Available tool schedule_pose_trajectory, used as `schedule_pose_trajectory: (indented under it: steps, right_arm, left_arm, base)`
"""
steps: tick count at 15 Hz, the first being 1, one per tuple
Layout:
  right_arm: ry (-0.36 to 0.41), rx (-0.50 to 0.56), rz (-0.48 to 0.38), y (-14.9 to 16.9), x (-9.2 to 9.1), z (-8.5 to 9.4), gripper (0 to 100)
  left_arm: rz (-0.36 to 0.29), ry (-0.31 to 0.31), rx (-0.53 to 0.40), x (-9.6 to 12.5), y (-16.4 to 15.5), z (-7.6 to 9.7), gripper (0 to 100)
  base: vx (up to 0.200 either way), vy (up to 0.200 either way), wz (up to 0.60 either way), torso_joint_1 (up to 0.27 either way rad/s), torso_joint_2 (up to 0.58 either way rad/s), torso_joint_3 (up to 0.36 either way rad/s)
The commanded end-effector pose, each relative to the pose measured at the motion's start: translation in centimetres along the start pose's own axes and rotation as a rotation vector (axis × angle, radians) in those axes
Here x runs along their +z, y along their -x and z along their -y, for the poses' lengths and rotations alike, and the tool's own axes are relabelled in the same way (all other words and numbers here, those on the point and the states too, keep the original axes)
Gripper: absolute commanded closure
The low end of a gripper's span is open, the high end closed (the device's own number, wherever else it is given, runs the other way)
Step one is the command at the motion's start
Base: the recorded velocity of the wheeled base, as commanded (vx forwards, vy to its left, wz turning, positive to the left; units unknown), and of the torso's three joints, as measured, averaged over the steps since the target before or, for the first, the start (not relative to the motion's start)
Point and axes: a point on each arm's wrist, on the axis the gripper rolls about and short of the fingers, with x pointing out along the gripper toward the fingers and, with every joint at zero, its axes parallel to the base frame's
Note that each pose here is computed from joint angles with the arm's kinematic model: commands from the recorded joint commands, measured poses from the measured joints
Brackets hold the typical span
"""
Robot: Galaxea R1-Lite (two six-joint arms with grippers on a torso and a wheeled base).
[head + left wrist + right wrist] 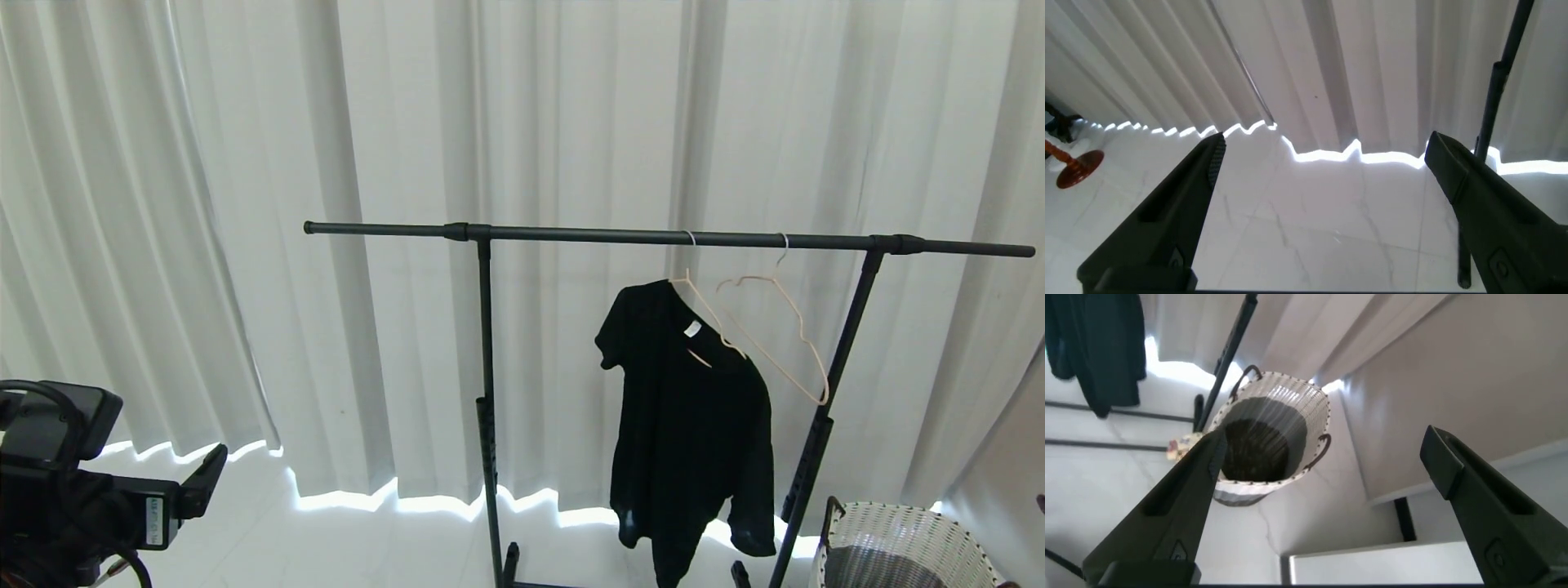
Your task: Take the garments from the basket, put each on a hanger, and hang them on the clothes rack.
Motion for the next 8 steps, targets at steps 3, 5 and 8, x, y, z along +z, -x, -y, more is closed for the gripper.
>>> schedule_pose_trajectory:
  steps: [3, 5, 8]
  right_arm:
    - [-0.004, -0.01, 0.036, 0.14, -0.1, 0.05, 0]
    - [0.0, -0.01, 0.031, 0.07, -0.32, -0.04, 0]
    - [0.0, -0.012, 0.032, 0.19, -0.57, -0.03, 0]
  left_arm:
    - [0.004, 0.0, 0.0, 0.1, -0.03, -0.01, 0]
    - [-0.016, -0.001, 0.002, -0.19, -0.16, 0.04, 0]
    - [-0.084, -0.014, 0.03, -0.83, -0.89, 0.29, 0]
  base:
    - [0.0, 0.0, 0.0, -0.014, 0.03, 0.017]
    - [0.0, 0.0, 0.0, -0.161, 0.36, 0.195]
    - [0.0, 0.0, 0.0, -0.229, 0.5, 0.274]
